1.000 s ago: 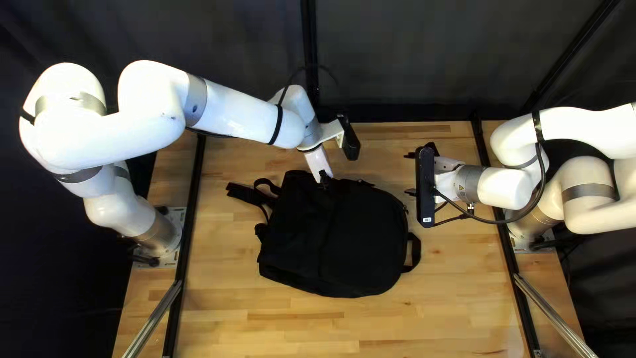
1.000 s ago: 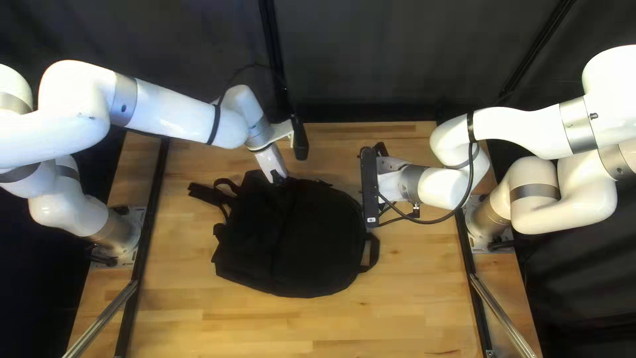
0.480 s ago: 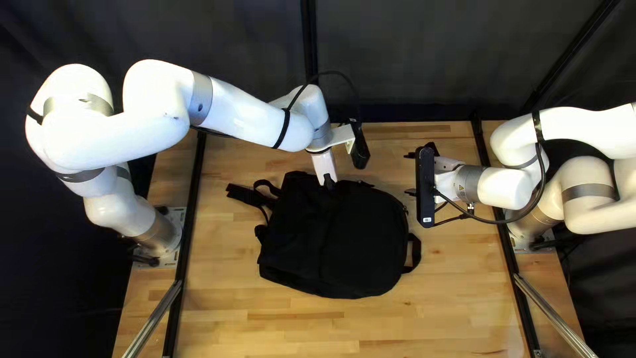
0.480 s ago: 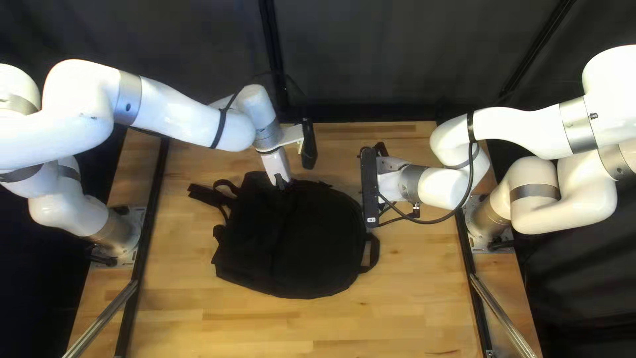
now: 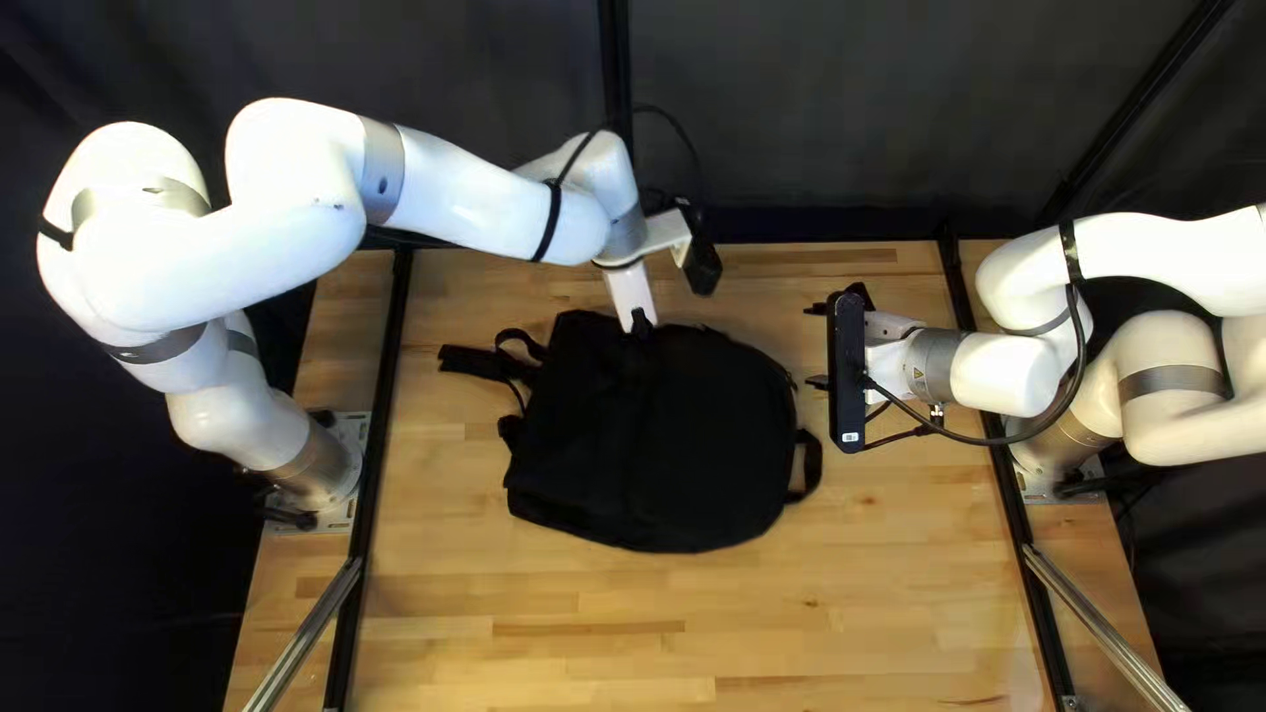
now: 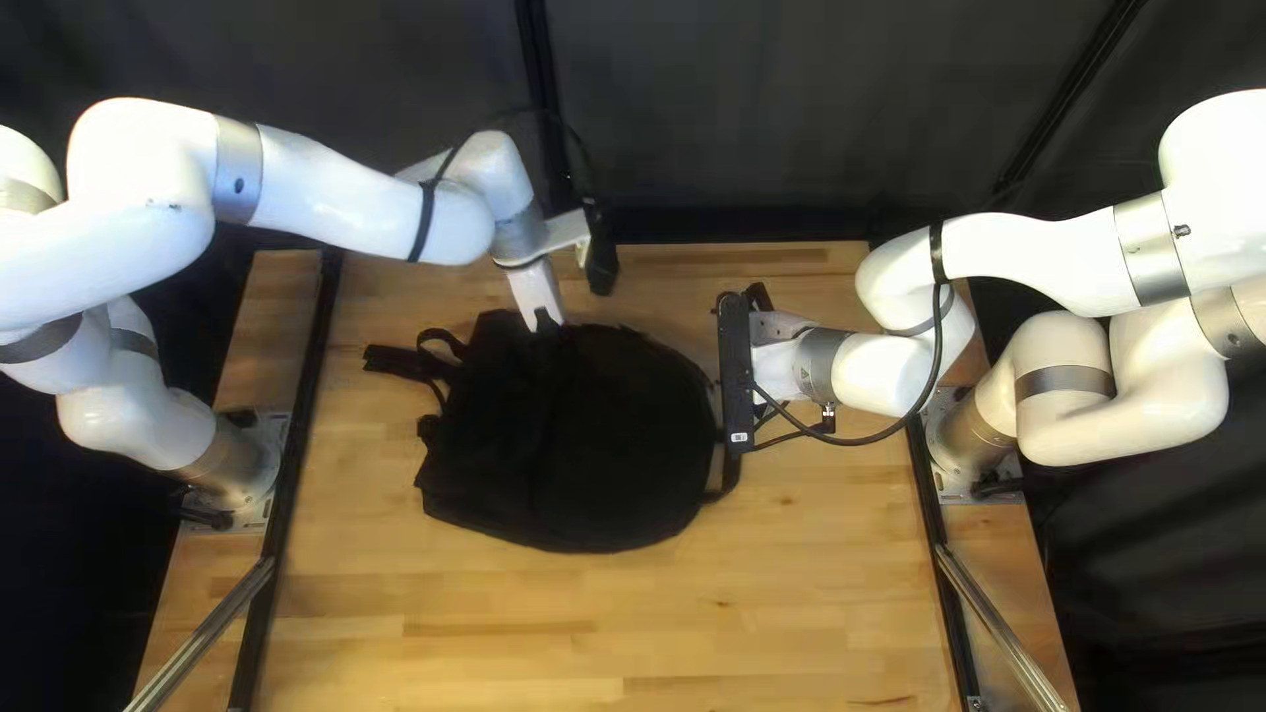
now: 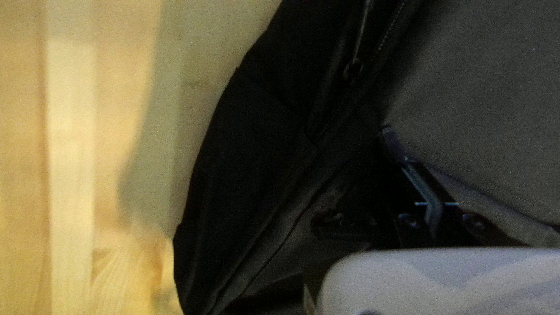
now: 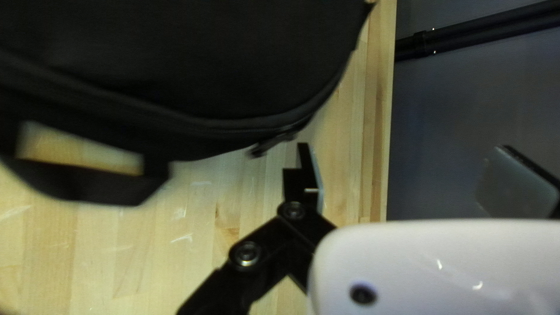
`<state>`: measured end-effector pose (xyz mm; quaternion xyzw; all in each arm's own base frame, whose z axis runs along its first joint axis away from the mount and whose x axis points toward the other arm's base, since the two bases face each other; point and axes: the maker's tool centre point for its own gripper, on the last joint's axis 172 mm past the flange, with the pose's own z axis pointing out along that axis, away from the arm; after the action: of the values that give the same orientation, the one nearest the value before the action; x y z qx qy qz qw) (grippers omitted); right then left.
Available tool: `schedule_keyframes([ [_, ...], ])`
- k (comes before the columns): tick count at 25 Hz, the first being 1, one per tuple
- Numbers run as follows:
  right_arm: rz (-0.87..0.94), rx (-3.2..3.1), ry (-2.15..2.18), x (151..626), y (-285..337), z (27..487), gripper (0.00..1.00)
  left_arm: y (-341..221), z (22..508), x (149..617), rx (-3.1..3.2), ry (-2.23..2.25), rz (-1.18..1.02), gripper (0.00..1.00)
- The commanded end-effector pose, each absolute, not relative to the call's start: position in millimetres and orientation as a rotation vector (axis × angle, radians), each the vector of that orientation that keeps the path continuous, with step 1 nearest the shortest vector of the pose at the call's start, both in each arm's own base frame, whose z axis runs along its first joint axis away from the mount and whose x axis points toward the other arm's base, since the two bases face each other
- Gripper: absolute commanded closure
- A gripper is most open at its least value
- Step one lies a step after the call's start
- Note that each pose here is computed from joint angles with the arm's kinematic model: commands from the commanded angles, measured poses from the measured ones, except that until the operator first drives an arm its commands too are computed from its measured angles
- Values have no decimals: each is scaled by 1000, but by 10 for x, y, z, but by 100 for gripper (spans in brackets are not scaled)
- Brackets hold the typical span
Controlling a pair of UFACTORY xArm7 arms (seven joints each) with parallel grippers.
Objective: Remove a lunch box from a kids backpack
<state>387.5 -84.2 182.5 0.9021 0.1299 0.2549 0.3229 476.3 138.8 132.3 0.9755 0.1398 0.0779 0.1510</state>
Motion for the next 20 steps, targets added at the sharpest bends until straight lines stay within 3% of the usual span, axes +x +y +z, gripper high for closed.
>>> schedule_keyframes([
  [1,669,2368,341,3875,-842,1825,0,1489,1357,4560,2807,553,191,100],
  [20,643,2363,329,3911,-736,1726,0,1306,1412,4492,2800,656,197,100],
])
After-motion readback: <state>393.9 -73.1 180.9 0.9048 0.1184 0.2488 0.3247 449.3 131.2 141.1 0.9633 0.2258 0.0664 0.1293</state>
